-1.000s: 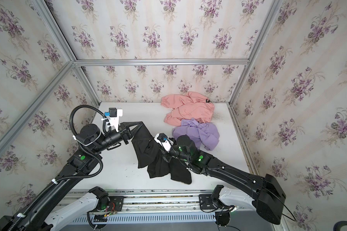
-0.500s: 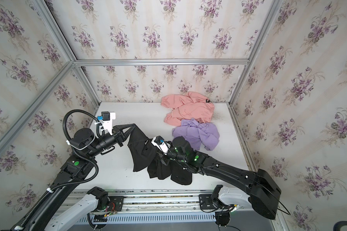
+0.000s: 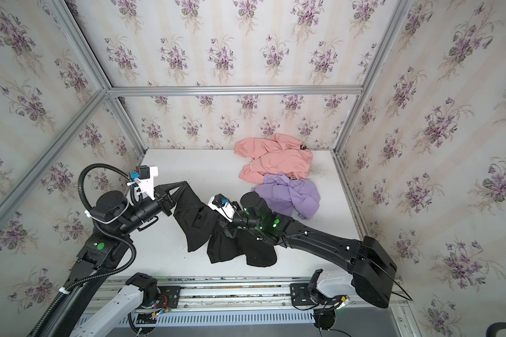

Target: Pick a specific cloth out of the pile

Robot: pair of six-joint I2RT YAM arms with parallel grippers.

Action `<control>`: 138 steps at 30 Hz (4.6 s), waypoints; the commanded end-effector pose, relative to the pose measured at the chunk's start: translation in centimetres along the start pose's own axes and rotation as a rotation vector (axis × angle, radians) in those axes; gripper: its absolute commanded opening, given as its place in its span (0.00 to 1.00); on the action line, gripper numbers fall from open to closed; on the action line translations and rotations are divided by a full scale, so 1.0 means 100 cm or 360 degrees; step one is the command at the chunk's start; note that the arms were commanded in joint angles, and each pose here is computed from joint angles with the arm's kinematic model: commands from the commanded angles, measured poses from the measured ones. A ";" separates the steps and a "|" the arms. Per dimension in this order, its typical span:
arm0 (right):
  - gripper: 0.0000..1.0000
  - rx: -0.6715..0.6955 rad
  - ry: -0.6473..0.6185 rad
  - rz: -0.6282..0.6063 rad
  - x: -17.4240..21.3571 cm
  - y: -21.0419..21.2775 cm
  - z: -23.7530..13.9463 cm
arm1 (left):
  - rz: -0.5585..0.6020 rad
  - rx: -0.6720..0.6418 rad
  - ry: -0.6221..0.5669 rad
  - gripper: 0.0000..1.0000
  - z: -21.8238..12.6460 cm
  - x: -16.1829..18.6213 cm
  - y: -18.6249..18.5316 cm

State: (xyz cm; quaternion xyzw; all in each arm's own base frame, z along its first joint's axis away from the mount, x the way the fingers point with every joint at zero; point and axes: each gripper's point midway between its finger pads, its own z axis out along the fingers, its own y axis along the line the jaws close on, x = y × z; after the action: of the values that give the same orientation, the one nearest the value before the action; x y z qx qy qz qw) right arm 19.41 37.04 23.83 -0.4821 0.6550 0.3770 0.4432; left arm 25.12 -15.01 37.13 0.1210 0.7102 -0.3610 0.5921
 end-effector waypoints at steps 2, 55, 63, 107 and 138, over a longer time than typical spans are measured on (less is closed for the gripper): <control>0.17 0.0079 0.0089 0.0058 0.022 -0.002 -0.013 | 0.0018 0.0031 0.0020 0.00 0.001 0.004 -0.002; 0.99 0.1782 -0.0022 0.0901 0.144 -0.156 -0.248 | 0.0550 0.0851 0.1497 0.28 0.114 0.284 -0.161; 0.99 0.1808 0.0019 0.0731 0.144 -0.172 -0.241 | 0.0636 0.0703 0.1294 0.89 0.121 0.246 -0.155; 1.00 0.2080 -0.0157 0.0372 0.209 -0.273 -0.253 | 0.0492 -0.1158 0.0034 1.00 0.005 0.142 0.264; 1.00 0.1874 0.0031 0.0436 0.209 -0.295 -0.227 | 0.0470 -0.1140 0.0057 1.00 0.005 0.143 0.264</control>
State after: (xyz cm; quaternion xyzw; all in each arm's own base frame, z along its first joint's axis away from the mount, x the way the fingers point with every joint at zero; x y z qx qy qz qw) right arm 39.70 2.30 8.77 -0.0666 0.8215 -0.0044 0.5662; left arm 37.24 -0.09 13.04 0.0111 0.7890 0.0055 0.6143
